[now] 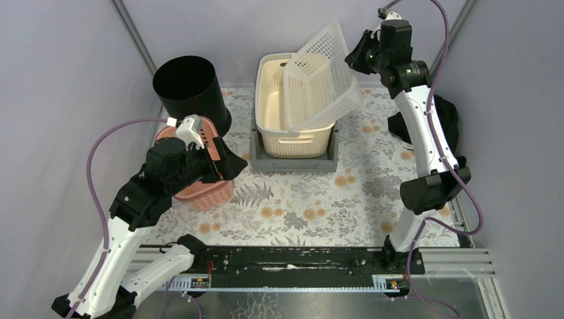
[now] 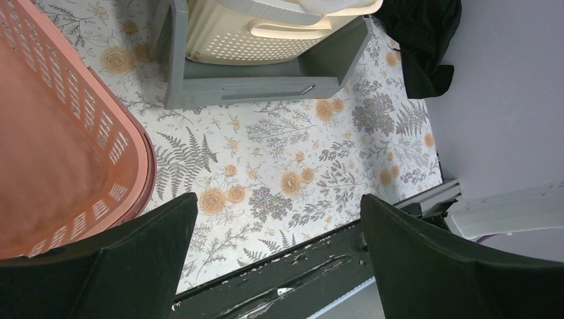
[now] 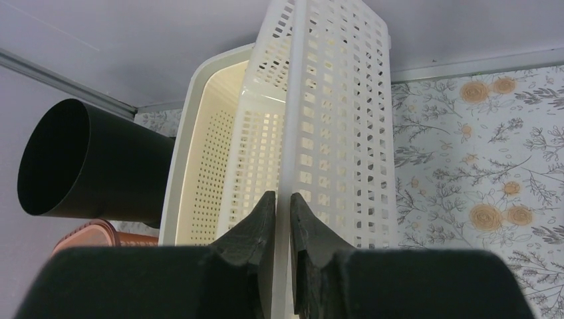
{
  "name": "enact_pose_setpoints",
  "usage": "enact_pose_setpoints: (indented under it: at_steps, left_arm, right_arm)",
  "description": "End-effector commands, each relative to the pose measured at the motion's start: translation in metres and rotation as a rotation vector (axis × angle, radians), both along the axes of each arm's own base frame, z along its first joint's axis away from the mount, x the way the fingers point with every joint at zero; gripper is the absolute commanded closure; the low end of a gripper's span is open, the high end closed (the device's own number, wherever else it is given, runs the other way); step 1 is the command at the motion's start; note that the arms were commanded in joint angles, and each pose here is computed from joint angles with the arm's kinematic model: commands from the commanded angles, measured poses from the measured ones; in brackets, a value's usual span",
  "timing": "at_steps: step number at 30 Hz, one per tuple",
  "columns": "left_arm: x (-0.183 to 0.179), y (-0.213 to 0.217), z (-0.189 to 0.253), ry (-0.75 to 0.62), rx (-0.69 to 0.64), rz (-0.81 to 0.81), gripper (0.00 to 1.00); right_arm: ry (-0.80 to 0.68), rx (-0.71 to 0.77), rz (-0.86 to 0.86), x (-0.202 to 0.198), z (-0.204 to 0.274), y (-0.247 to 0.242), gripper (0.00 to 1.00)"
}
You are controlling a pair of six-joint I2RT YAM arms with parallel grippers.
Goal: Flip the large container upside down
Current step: Pick up the container from the container.
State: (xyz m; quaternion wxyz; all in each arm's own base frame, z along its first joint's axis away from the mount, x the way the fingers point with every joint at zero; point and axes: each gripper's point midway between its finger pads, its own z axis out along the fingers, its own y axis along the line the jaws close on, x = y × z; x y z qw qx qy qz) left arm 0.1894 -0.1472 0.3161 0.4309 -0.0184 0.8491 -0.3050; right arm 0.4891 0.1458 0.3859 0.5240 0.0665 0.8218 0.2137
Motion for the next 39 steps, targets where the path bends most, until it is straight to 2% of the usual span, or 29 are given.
enact_pose_setpoints:
  at_steps: [1,9,15,18,26,33,39]
  left_arm:
    - [0.005,-0.002,0.009,-0.042,-0.025,0.004,0.00]
    - [0.004,-0.001,0.010,-0.047,-0.026,0.003,0.00]
    - [0.003,0.000,0.008,-0.044,-0.020,0.006,0.00]
    - [0.004,-0.001,0.005,-0.036,-0.017,0.004,0.00]
    - [0.020,-0.015,-0.004,-0.020,0.002,-0.034,0.00]
    - [0.051,-0.038,-0.010,-0.011,-0.006,-0.069,0.00]
    - [0.079,-0.049,0.005,-0.045,-0.003,-0.060,0.00]
  right_arm:
    - [-0.132,0.044,0.024,-0.012,0.049,-0.005,1.00]
    - [0.011,0.057,0.117,-0.019,-0.003,0.009,1.00]
    - [0.144,0.082,0.204,-0.044,-0.048,0.018,0.97]
    - [0.204,0.113,0.254,-0.057,-0.067,0.022,1.00]
    - [0.206,0.190,0.288,-0.087,-0.056,0.009,1.00]
    - [0.187,0.267,0.261,-0.071,-0.052,-0.007,1.00]
    - [0.145,0.366,0.284,-0.055,-0.034,-0.006,1.00]
